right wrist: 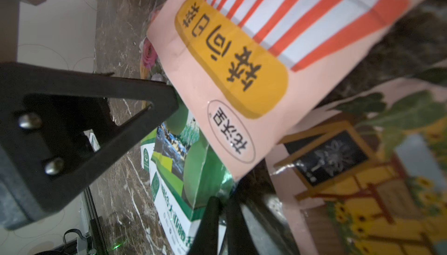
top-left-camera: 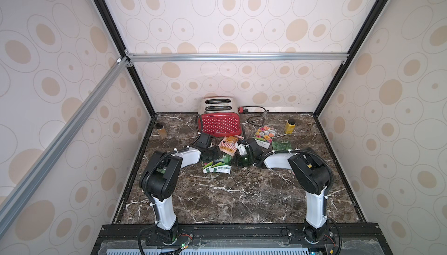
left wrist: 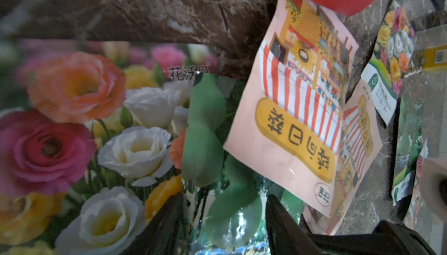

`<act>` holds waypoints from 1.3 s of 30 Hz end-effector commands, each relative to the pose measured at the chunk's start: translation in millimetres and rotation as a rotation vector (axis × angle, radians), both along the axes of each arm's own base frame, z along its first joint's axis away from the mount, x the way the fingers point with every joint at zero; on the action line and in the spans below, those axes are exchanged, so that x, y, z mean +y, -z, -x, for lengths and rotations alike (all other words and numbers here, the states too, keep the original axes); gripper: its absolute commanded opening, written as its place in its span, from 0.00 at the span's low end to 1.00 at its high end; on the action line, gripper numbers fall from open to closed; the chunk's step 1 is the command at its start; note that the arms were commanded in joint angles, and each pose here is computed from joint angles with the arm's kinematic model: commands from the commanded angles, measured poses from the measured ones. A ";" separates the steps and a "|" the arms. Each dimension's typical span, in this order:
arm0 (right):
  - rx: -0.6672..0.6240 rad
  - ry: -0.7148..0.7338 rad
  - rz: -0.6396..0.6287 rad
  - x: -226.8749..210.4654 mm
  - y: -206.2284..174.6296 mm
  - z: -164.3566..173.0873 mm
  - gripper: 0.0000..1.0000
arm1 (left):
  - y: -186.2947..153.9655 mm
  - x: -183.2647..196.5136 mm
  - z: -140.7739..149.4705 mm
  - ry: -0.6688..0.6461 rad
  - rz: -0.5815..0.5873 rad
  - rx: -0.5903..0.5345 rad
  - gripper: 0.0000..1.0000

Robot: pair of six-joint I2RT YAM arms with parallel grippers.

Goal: Arrange the seed packets in a row
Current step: Pick up the seed packet from the center of the board.

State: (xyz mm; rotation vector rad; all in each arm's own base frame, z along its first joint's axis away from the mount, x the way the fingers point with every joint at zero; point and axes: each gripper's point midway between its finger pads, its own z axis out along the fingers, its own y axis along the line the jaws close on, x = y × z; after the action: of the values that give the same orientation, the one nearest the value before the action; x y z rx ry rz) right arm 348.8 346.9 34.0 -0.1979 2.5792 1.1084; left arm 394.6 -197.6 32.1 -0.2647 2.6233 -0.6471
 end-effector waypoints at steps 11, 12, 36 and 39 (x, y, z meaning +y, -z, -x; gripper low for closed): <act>-0.098 -0.054 -0.292 18.0 -66.3 -4.6 0.09 | 26.8 2.4 20.0 0.028 -0.079 0.119 0.53; -0.095 -0.056 -0.317 19.9 -67.6 -5.8 0.11 | 28.3 3.2 20.6 0.026 -0.085 0.126 0.52; -0.008 -0.040 -0.305 27.3 -38.7 -13.6 0.23 | 19.4 2.4 14.8 0.025 -0.089 0.110 0.51; -0.002 -0.035 -0.282 26.0 -32.5 -15.3 0.15 | 15.9 2.5 14.5 0.024 -0.086 0.101 0.51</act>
State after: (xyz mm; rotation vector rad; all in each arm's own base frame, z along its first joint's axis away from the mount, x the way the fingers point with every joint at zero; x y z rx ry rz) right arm 359.0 369.6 66.9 -0.1694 2.3908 1.4690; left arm 398.2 -196.7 30.2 -0.2539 2.6545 -0.5929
